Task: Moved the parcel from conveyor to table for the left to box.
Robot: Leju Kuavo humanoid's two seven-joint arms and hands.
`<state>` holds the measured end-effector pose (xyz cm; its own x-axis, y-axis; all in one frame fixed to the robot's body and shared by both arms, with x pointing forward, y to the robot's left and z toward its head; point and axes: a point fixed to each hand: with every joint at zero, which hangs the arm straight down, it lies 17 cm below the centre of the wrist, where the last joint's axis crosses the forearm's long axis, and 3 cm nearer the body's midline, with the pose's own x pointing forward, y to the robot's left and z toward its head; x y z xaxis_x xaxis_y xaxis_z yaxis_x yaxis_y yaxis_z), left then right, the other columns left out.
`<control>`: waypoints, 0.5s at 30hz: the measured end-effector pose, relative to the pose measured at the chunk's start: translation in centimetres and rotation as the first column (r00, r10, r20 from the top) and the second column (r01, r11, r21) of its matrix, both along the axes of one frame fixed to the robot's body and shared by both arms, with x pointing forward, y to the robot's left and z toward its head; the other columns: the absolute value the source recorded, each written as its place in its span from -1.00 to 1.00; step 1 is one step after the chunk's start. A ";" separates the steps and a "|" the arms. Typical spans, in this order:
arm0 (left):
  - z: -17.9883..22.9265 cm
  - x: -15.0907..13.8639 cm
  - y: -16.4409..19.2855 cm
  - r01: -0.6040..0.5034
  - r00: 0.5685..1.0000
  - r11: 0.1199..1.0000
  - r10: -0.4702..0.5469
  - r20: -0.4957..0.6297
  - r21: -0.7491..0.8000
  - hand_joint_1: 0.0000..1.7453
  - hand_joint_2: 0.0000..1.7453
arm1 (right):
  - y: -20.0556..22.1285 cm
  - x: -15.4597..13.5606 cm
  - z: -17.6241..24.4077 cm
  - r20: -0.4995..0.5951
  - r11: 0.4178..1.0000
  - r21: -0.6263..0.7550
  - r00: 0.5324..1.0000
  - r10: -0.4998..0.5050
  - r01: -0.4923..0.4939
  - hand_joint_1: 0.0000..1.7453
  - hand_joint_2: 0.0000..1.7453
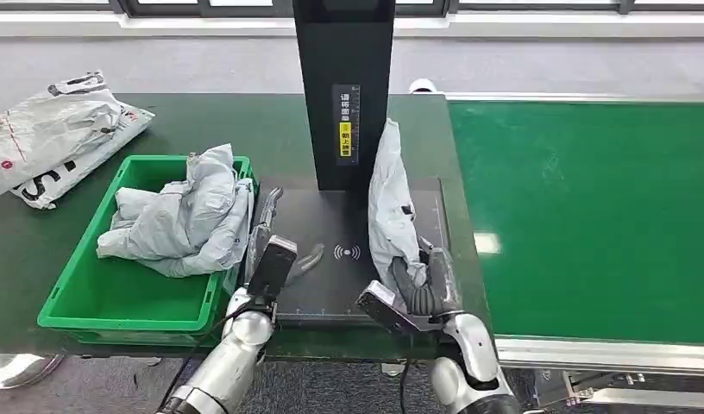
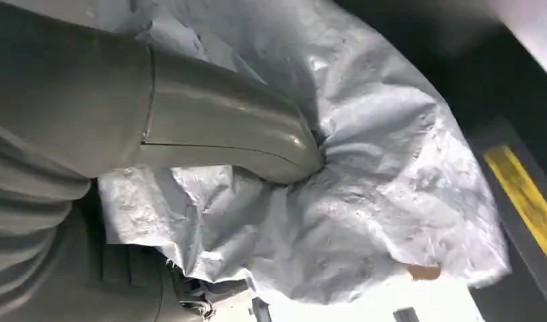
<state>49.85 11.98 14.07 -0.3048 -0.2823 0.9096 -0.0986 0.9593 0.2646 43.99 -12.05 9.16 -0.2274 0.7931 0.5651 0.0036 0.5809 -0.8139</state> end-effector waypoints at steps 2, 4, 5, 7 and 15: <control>0.1 0.1 -0.1 0.007 1.000 1.000 -0.007 0.001 -0.001 -1.00 1.00 | 0.7 -0.3 -1.5 -0.064 0.999 -0.028 0.998 0.027 -0.029 0.46 1.00; 0.4 0.3 -0.2 0.012 1.000 1.000 -0.012 0.003 -0.005 -1.00 1.00 | 1.3 -0.8 -3.5 -0.143 0.997 -0.053 0.988 0.055 -0.063 -1.00 1.00; 0.5 0.4 -0.2 0.012 1.000 1.000 -0.012 0.003 -0.008 -1.00 1.00 | 1.6 -1.3 -4.7 -0.181 0.994 -0.070 0.981 0.066 -0.080 -1.00 1.00; 0.8 0.6 0.0 0.005 1.000 1.000 -0.005 0.007 -0.019 -1.00 1.00 | 1.6 -2.0 -6.6 -0.237 0.989 -0.113 0.969 0.069 -0.098 -1.00 1.00; 2.7 0.4 1.3 -0.046 0.996 0.996 0.051 0.067 -0.070 -1.00 1.00 | 1.1 -2.6 -8.0 -0.259 0.987 -0.124 0.964 0.064 -0.099 -1.00 1.00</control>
<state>50.27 13.23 16.77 -0.3544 -0.2358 0.9049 -0.1613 0.9686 0.1892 41.34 -10.92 1.16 -0.1578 0.8507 0.5014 -0.2559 0.4552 -0.8528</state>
